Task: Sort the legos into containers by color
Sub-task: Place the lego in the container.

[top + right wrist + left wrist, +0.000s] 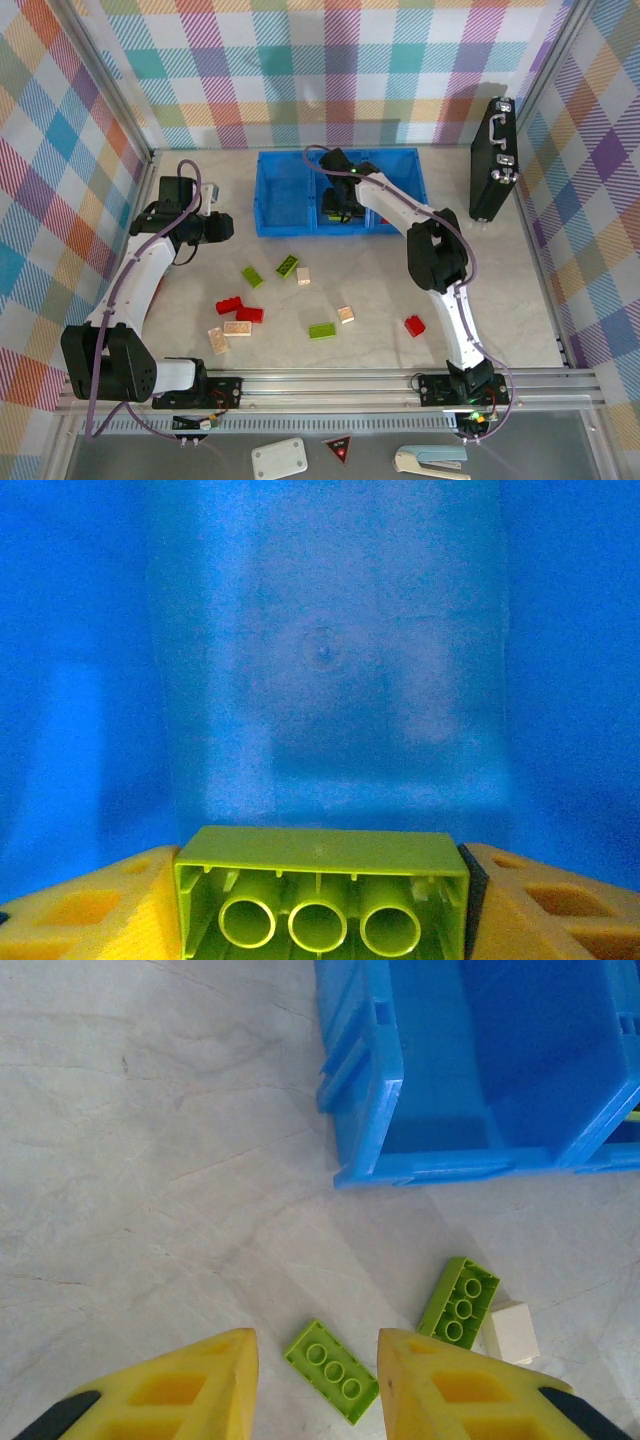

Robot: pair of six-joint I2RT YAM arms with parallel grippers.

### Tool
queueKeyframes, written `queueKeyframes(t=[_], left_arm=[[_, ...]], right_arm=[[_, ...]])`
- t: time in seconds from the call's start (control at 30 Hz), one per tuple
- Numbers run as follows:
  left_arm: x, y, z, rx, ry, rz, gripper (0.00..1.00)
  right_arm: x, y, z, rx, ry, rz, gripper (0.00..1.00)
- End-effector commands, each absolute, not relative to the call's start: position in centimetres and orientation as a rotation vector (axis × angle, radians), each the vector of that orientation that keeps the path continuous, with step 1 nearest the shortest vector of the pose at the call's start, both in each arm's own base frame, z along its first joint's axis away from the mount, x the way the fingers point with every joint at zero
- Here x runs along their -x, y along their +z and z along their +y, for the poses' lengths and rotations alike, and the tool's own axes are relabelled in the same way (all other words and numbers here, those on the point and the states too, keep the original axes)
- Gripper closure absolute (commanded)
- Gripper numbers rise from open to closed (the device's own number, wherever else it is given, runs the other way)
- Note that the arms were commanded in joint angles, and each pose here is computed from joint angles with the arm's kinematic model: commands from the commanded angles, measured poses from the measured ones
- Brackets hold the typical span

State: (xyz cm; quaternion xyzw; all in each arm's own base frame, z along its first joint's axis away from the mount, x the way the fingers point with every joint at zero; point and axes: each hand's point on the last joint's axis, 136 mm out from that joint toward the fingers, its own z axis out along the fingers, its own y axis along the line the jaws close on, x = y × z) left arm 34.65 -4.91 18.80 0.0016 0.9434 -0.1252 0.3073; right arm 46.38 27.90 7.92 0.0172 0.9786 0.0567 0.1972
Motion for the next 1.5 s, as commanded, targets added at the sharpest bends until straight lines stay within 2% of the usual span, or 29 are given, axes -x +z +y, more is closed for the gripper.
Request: queueKeyframes(t=[0.0, 0.67, 1.47], left_arm=[[-34.8, 18.7, -4.7, -0.006, -0.34, 2.493, 0.63], [-34.9, 18.7, -4.8, -0.006, -0.347, 2.49, 0.63], [-34.7, 19.0, -4.8, -0.008, -0.349, 2.482, 0.63]], right_arm=[[-47.0, 7.2, 28.1, -0.021, 0.158, 2.753, 0.36], [-47.7, 4.5, 28.6, -0.005, 0.124, 2.792, 0.32], [-47.4, 9.2, 28.3, 0.004, 0.156, 2.742, 0.27]])
